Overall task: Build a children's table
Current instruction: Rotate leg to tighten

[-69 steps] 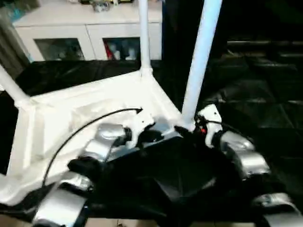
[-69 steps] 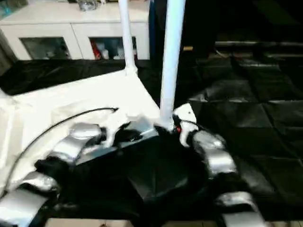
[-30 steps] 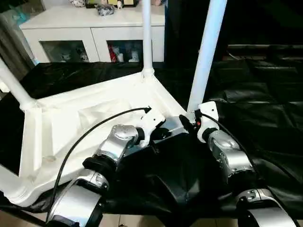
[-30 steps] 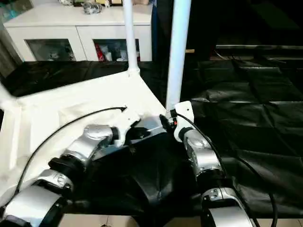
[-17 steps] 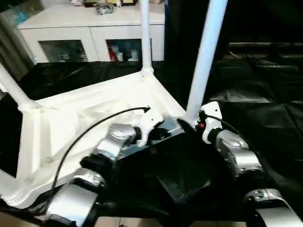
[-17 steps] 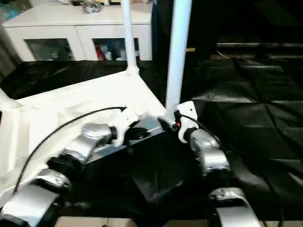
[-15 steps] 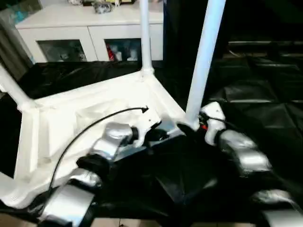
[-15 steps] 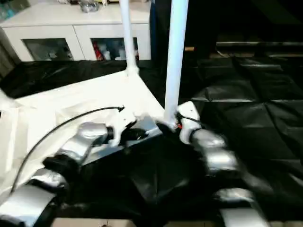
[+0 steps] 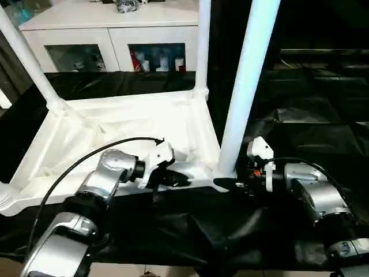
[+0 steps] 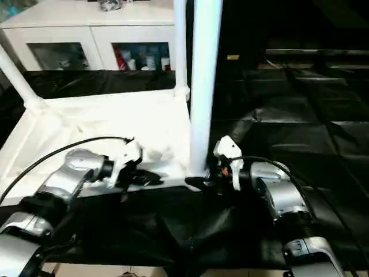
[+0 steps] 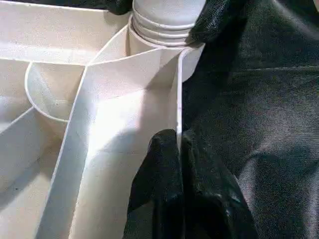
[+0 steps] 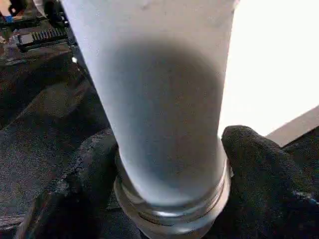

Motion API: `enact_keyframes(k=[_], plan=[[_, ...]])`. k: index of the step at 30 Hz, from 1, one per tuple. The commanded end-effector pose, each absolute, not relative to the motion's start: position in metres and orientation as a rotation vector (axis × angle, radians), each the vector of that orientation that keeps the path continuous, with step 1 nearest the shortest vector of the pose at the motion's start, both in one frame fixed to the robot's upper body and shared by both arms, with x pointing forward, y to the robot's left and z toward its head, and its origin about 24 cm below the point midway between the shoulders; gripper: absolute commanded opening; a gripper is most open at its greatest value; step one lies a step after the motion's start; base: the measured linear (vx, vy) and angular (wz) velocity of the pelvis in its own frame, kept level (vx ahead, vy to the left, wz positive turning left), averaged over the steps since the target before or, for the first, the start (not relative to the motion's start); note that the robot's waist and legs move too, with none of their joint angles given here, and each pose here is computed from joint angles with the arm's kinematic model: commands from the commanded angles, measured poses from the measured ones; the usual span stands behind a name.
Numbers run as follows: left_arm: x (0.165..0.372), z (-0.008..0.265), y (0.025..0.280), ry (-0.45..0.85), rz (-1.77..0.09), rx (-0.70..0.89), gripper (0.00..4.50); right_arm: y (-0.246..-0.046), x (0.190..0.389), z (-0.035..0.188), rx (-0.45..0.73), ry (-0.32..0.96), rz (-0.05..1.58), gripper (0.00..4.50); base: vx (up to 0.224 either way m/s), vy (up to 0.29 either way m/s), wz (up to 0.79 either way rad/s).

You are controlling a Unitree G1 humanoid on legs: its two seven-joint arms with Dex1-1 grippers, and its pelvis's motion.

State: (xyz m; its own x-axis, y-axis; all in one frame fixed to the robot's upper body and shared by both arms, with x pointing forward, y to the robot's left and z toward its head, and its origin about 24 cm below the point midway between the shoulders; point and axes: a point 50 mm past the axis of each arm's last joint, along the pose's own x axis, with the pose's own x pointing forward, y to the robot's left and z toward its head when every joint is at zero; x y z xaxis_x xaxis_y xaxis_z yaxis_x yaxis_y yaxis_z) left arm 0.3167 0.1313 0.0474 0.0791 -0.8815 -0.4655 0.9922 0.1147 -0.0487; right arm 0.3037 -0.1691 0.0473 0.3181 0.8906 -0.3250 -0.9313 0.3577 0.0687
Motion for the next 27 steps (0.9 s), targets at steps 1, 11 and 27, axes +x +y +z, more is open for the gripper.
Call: enact_keyframes(k=[1, 11, 27], plan=[[0.315, 0.048, 0.134, 0.436, -1.455, 0.311, 0.00, -0.166, 0.304, 0.051, -0.134, 0.317, 1.215, 3.20, 0.000, 0.000, 0.00], [0.329, 0.048, 0.114, 0.373, -1.271, 0.317, 0.00, -0.163, 0.305, 0.033, -0.085, 0.338, 1.016, 2.73, 0.000, 0.000, 0.00], [0.345, 0.055, 0.038, 0.258, -1.052, 0.257, 0.00, -0.096, 0.331, 0.018, 0.035, 0.280, 0.607, 3.27, 0.000, 0.000, 0.00]])
